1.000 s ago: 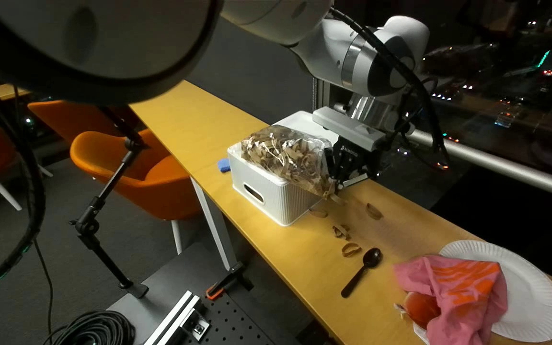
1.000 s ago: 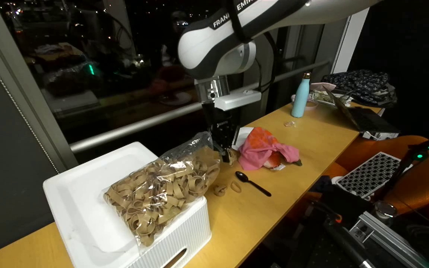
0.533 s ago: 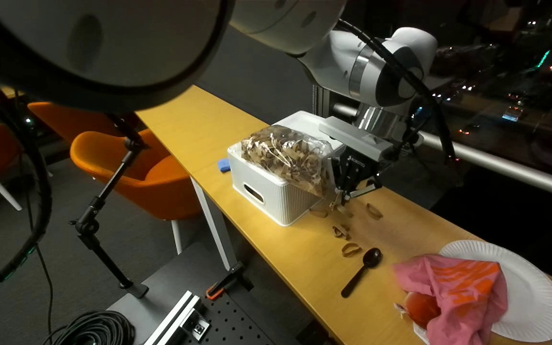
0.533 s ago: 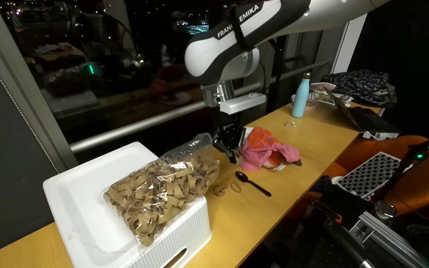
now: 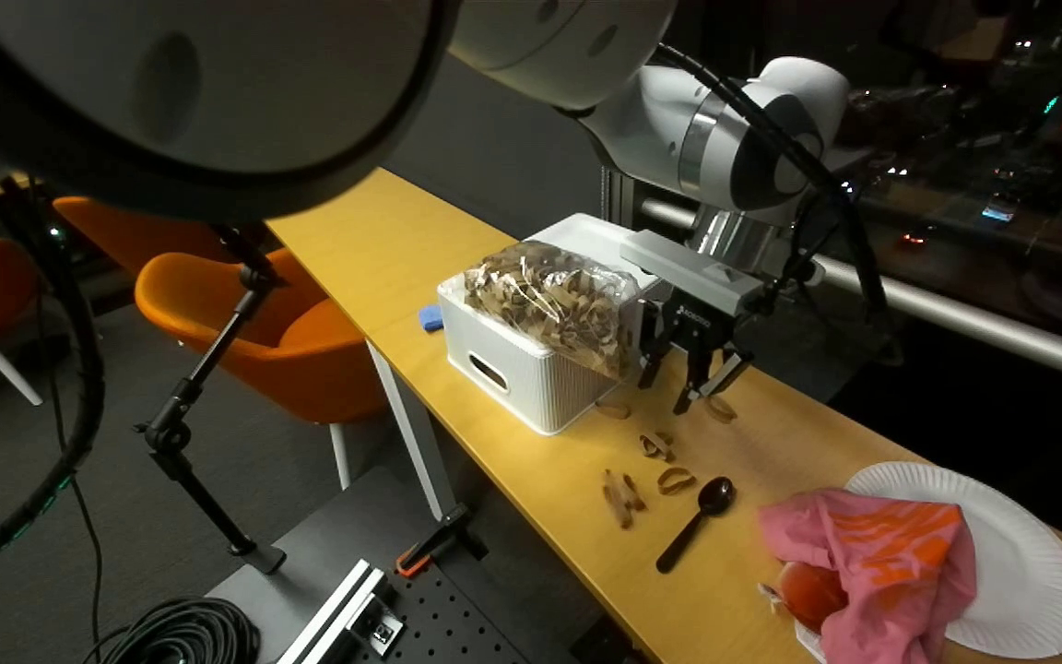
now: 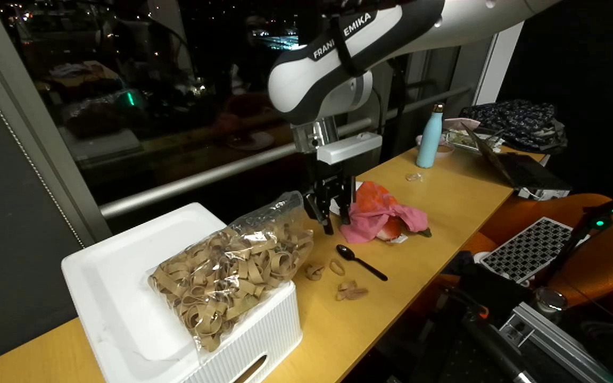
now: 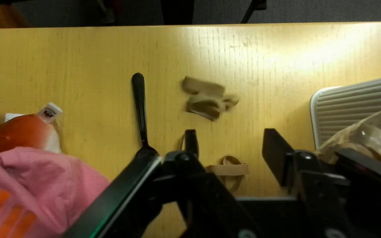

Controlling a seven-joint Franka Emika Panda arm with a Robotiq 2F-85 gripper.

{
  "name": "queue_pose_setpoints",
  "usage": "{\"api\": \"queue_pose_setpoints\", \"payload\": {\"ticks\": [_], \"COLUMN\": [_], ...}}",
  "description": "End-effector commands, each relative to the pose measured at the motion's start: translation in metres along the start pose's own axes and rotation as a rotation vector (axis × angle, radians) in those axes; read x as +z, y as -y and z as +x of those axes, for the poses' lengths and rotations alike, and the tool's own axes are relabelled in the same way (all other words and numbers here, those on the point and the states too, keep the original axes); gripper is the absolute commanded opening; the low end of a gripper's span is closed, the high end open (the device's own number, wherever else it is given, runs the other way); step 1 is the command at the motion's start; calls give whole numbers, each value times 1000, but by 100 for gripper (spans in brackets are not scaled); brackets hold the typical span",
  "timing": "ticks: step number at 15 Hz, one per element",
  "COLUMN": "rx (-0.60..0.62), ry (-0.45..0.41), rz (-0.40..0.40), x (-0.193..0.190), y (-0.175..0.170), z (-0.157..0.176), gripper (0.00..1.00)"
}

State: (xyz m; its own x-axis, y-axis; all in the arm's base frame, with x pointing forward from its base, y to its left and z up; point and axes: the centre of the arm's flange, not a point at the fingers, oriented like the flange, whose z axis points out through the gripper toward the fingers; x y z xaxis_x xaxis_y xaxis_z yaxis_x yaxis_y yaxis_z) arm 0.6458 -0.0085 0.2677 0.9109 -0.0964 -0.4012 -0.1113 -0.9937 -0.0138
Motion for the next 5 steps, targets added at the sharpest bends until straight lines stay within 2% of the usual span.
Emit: {"api": "queue_pose_setpoints", "payload": {"ticks": [1,3,5], "rx": [21,32,51], "ry": [-22,-29,-34], "rz": [-26,-33,-41], "x": [-2,-6,-9], "y": [-7,-11,-15], "z": [1,1,1], "gripper": [85,99,100]}}
